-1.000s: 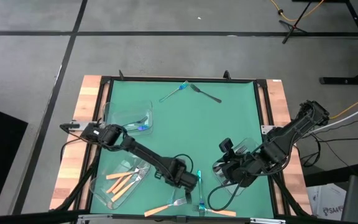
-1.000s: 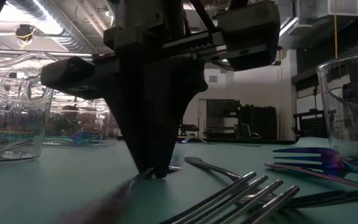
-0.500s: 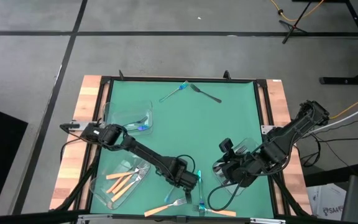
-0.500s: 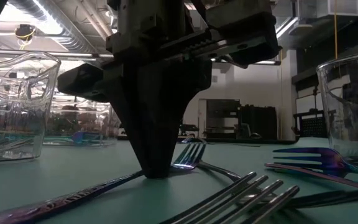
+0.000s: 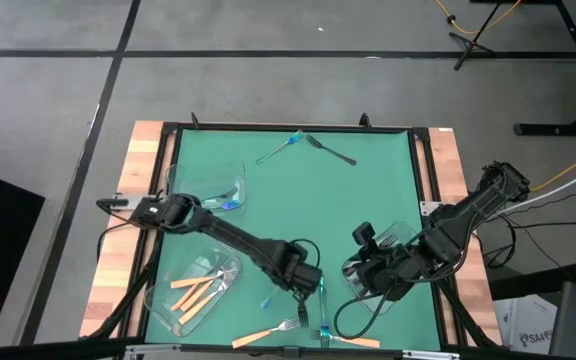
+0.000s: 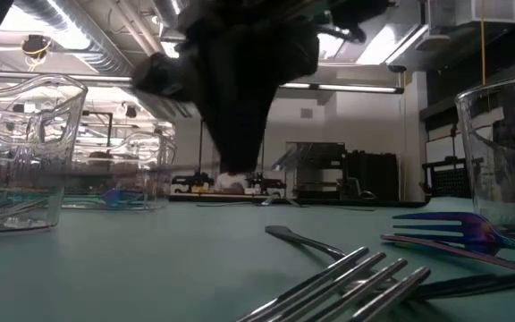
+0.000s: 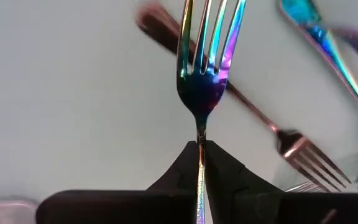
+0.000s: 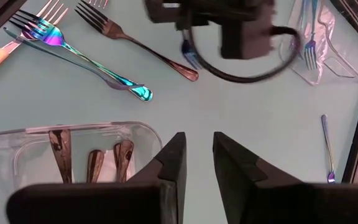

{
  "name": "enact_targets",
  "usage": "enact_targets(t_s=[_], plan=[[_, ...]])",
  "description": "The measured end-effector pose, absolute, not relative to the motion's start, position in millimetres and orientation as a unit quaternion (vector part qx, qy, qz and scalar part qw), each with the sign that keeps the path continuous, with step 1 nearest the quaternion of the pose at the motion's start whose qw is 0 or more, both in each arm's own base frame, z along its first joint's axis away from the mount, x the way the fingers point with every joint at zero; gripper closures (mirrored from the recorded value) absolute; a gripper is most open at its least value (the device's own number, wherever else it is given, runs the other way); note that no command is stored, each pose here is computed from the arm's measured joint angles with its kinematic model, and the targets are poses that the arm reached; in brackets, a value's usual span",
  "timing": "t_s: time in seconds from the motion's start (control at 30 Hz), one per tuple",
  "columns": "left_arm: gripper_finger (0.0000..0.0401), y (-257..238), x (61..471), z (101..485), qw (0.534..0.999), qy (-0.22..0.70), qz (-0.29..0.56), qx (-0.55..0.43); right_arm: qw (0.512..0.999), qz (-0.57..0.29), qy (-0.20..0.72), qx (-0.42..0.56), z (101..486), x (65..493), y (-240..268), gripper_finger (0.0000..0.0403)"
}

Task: Sort silverware by color (type)
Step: Put the blue fork into the top transparent bin

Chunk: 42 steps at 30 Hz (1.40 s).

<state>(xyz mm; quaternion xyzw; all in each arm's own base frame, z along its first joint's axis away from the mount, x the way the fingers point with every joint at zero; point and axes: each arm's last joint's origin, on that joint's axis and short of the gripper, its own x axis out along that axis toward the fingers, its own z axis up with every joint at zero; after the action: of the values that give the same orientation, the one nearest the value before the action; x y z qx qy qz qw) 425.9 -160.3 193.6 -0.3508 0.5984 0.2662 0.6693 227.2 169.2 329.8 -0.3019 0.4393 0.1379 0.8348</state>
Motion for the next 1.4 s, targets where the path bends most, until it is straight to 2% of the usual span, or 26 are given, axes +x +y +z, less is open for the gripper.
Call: enact_targets(t_s=[0.4,0.67,0.87,1.07,1.4], plan=[[0.0396,-108,413,271,0.689,0.66,0.231,-0.194,0.836,0.131,0.437,-0.305,330,228,169,0.0333],[0.0396,-73,405,324,0.752,0.624,0.17,-0.131,0.841,0.103,0.426,-0.317,331,229,168,0.0333],[0.0396,-40,390,356,0.78,0.595,0.165,-0.102,0.852,0.09,0.417,-0.305,333,236,163,0.0333],[0.0396,-10,367,389,0.809,0.563,0.159,-0.053,0.857,0.048,0.427,-0.283,333,251,140,0.0333],[0.0396,43,317,439,0.837,0.511,0.196,0.0,0.858,-0.045,0.457,-0.231,333,276,80,0.0333]])
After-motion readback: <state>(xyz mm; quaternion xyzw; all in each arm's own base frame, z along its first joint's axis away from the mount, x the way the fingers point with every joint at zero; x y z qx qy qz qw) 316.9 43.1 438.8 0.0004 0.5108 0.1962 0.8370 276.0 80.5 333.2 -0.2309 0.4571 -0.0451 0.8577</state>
